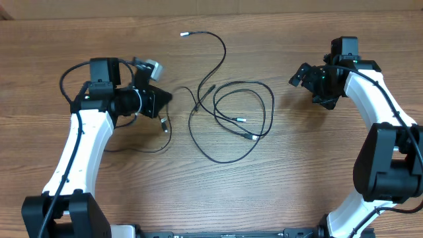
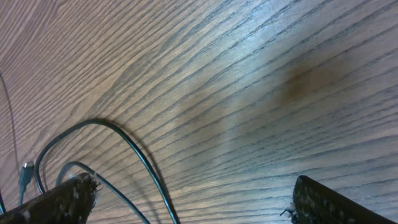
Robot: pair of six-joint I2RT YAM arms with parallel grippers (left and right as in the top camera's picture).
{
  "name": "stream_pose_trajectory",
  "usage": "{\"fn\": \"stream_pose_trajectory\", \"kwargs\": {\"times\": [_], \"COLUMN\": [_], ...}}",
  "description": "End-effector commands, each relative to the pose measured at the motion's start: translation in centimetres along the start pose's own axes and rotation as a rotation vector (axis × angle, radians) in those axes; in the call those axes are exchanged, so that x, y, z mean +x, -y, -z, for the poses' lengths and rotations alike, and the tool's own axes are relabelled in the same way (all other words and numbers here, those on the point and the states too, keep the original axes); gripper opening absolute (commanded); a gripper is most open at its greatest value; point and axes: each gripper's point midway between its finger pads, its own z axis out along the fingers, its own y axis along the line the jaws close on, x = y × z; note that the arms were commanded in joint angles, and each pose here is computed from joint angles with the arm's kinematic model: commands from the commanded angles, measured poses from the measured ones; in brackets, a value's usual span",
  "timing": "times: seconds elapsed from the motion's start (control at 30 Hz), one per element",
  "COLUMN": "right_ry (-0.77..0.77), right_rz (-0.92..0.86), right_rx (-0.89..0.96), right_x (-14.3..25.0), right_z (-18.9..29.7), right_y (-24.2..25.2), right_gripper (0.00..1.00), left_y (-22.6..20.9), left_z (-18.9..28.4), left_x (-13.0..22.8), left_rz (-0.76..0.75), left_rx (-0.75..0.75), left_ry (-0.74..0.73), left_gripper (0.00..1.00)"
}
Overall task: Untangle cables
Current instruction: 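Drag the grasped cable with the left gripper toward the left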
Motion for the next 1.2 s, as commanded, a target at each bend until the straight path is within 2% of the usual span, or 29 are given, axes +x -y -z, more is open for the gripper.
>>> {"fn": "stream_pose_trajectory", "kwargs": {"times": [0.0,0.13,0.33,0.47,0.63,0.9,1.17], "right_ry": [0.039,0.039,0.039,0.039,0.039,0.039,0.039], "right_rz": [0.01,0.01,0.01,0.011,0.01,0.011,0.01], "right_rx": [-0.014,-0.014,-0.014,-0.014,-0.014,-0.014,-0.014], "right_x": [-0.8,-0.8,-0.8,-0.8,-0.8,-0.8,-0.8], "right_z": [1.2,1.2,1.2,1.2,1.2,1.2,1.2], "right_y": [-0.7,-0.7,-0.7,-0.7,-0.7,-0.7,-0.7], "right_gripper": [1.0,1.0,1.0,1.0,1.0,1.0,1.0], "left_y": [-4.4,-4.6,-2.0,-1.5,-3.1,-7.8,-10.7], "left_z": [-1.3,-3.4,-6.7,-8.4,-9.2,-8.1,-6.5], "left_x": [1.5,2.2,2.3,2.6,3.3,4.3,5.5], "left_rz": [0.23,0.242,0.206,0.185,0.259,0.381,0.497], "left_rx": [-0.188,-0.139,0.045,0.06,-0.055,-0.338,-0.499], "left_ry": [-0.046,-0.075,-0.089,-0.104,-0.124,-0.123,-0.122], "left_gripper": [0.04,0.04,0.04,0.04,0.04,0.04,0.04]}}
